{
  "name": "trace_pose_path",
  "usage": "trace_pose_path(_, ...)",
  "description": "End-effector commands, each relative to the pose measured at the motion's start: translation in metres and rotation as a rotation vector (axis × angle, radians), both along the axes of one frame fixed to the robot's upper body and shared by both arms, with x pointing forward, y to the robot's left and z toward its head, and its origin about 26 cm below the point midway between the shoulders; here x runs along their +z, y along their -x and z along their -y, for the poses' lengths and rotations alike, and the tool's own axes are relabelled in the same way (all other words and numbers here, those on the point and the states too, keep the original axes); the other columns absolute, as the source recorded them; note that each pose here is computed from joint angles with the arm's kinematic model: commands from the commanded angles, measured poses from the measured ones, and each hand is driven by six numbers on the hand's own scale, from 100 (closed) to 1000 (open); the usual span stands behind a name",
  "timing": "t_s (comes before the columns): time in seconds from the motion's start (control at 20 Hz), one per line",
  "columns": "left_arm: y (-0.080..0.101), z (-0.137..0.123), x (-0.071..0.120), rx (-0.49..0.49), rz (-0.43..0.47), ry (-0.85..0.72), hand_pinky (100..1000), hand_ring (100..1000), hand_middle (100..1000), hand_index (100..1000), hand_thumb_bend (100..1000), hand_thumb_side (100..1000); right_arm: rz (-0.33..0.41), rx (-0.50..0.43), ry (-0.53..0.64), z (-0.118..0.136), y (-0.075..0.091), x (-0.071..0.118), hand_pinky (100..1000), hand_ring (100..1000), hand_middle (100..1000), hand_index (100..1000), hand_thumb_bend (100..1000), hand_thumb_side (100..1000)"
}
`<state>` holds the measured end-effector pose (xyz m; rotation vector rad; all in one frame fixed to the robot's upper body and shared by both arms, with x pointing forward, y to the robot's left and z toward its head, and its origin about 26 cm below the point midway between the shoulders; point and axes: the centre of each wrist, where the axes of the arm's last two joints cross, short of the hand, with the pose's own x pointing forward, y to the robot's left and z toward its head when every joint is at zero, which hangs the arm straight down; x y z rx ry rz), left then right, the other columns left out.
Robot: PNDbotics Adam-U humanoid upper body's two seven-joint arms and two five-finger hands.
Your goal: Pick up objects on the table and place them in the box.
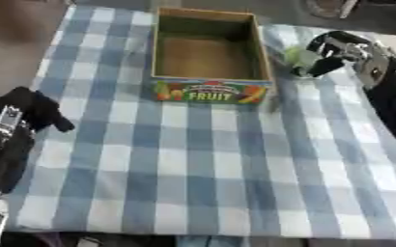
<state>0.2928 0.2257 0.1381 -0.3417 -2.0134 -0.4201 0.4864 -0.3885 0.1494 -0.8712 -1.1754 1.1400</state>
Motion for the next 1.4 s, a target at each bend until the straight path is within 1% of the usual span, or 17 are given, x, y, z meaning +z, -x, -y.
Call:
trace_pose_path(0.05, 0.0, -0.001, 0.007, -0.004, 0.025, -0.002, 521, 422, 421, 555, 100, 685, 0.039, -0.008, 0.0, 0.002, -0.001, 0.009, 401, 464, 506, 574, 270, 342)
trace_pose_path(0.1, 0.0, 0.0, 0.007, -0.004, 0.025, -0.002, 520, 422, 421, 555, 100, 685, 0.048, -0.012, 0.001, 0.001, -0.001, 0.009, 363, 430, 459, 515, 223, 331)
trace_pose_path(0.15, 0.0, 0.0, 0.007, -0.003, 0.025, -0.002, 520, 422, 421, 555, 100, 685, 0.061, -0.016, 0.005, 0.001, -0.001, 0.009, 341, 413, 439, 493, 207, 325)
trace_pose_path(0.2, 0.0, -0.001, 0.007, -0.003, 0.025, -0.002, 520, 422, 421, 555, 100, 684, 0.075, -0.021, 0.008, 0.001, -0.001, 0.009, 299, 375, 394, 446, 172, 317)
trace_pose_path(0.35, 0.001, -0.001, 0.007, -0.001, 0.024, -0.002, 520, 422, 421, 555, 100, 685, 0.14, -0.033, 0.025, 0.0, -0.002, 0.011, 224, 300, 309, 358, 102, 292)
trace_pose_path(0.55, 0.001, -0.001, 0.007, -0.002, 0.023, -0.002, 520, 422, 422, 555, 100, 686, 0.233, -0.039, 0.043, -0.003, -0.003, 0.014, 117, 197, 217, 269, 100, 262)
trace_pose_path(0.65, 0.001, -0.001, 0.007, -0.003, 0.022, -0.002, 520, 422, 422, 555, 100, 686, 0.28, -0.038, 0.044, -0.004, -0.003, 0.016, 100, 137, 162, 216, 100, 246)
trace_pose_path(0.75, 0.001, -0.001, 0.006, -0.002, 0.021, -0.002, 520, 422, 422, 555, 100, 685, 0.324, -0.038, 0.04, -0.005, -0.004, 0.018, 100, 106, 135, 196, 100, 236)
trace_pose_path(0.95, 0.001, -0.001, 0.006, 0.0, 0.02, -0.001, 520, 423, 422, 556, 100, 686, 0.418, -0.03, 0.007, -0.006, -0.005, 0.027, 100, 100, 110, 186, 100, 216)
trace_pose_path(1.1, 0.001, -0.001, 0.006, 0.0, 0.019, -0.001, 520, 423, 422, 556, 100, 686, 0.485, -0.003, -0.018, -0.01, -0.006, 0.039, 100, 100, 104, 183, 100, 211)
trace_pose_path(1.25, 0.001, -0.001, 0.005, -0.001, 0.017, 0.0, 521, 423, 423, 556, 100, 685, 0.551, 0.044, -0.041, -0.016, -0.008, 0.056, 100, 100, 100, 179, 100, 199)
trace_pose_path(1.4, 0.001, -0.002, 0.005, 0.0, 0.016, -0.001, 521, 423, 423, 556, 100, 685, 0.599, 0.086, -0.064, -0.021, -0.008, 0.071, 100, 100, 100, 178, 100, 193)
